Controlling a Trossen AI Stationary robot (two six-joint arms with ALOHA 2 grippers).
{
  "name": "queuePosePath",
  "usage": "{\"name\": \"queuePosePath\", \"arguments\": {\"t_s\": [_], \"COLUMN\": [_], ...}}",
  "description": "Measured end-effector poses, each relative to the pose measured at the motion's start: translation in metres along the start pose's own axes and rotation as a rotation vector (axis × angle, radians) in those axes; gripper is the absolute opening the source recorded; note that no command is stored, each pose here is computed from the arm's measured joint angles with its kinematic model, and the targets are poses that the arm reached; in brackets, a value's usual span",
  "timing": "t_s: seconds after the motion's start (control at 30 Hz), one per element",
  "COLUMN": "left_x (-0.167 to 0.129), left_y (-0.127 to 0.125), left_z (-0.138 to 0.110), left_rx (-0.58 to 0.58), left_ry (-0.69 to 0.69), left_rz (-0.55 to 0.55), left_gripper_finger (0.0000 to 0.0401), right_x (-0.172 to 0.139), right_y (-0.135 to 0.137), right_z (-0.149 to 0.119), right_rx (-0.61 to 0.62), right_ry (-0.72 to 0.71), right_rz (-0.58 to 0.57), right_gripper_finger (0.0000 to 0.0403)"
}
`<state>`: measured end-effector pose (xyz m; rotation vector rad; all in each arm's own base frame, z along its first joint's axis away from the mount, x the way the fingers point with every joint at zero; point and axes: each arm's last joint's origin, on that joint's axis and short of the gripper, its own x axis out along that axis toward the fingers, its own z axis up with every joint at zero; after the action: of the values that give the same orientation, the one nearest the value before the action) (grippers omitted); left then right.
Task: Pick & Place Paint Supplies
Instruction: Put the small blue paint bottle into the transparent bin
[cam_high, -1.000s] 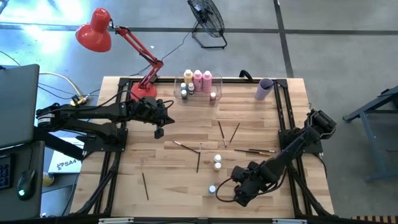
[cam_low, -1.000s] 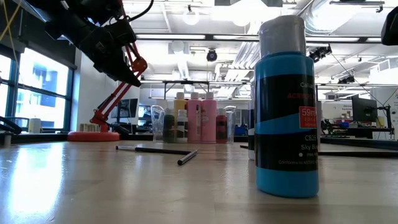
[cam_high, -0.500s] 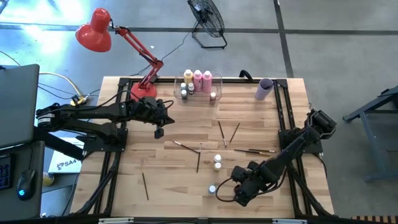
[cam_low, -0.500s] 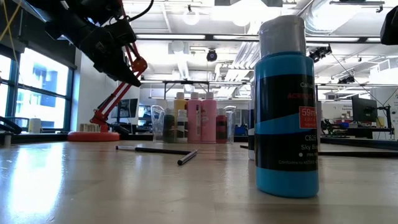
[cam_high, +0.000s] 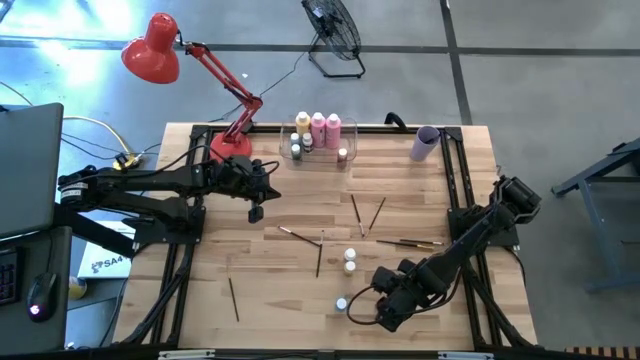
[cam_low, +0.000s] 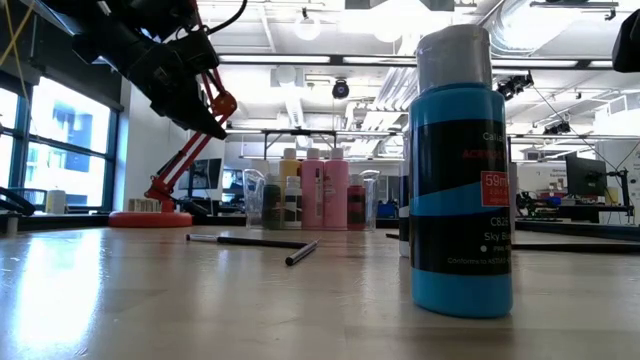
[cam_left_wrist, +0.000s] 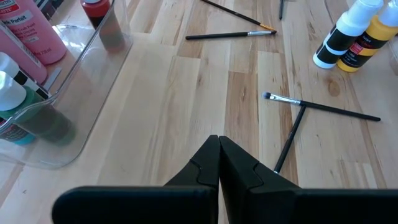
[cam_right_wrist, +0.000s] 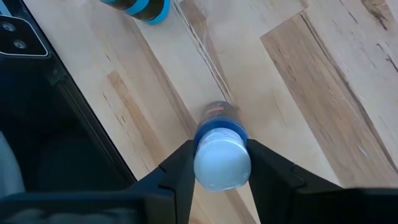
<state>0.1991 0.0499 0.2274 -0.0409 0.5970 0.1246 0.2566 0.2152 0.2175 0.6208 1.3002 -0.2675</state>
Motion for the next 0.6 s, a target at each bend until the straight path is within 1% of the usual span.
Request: {"name": "queuePosePath", "arguments": {"t_s": [0.13,0.33,0.53,0.6], "left_x": [0.0,0.0,0.0,0.0], "left_y": [0.0001,0.0,0.0001,0.0], "left_z": [0.0,0.0,0.0,0.0], "left_rx": [0.0,0.0,0.0,0.0], "left_ry": [0.0,0.0,0.0,0.0], "left_rz": [0.0,0.0,0.001,0.0], "left_gripper_finger": [0.0,0.0,0.0,0.0], "right_x": [0.0,0.0,0.0,0.0], "right_y": [0.001,0.0012,0.0014,0.0014], "right_z": [0.0001,0.0003,0.0003,0.0003], "right_rx": [0.002,0.004,0.004,0.004], "right_ry": [0.001,-0.003,0.0,0.0], "right_rz": [0.011,0.013,0.015,0.015], "right_gripper_finger": [0.0116,0.0133,0.0112,0.0111]}}
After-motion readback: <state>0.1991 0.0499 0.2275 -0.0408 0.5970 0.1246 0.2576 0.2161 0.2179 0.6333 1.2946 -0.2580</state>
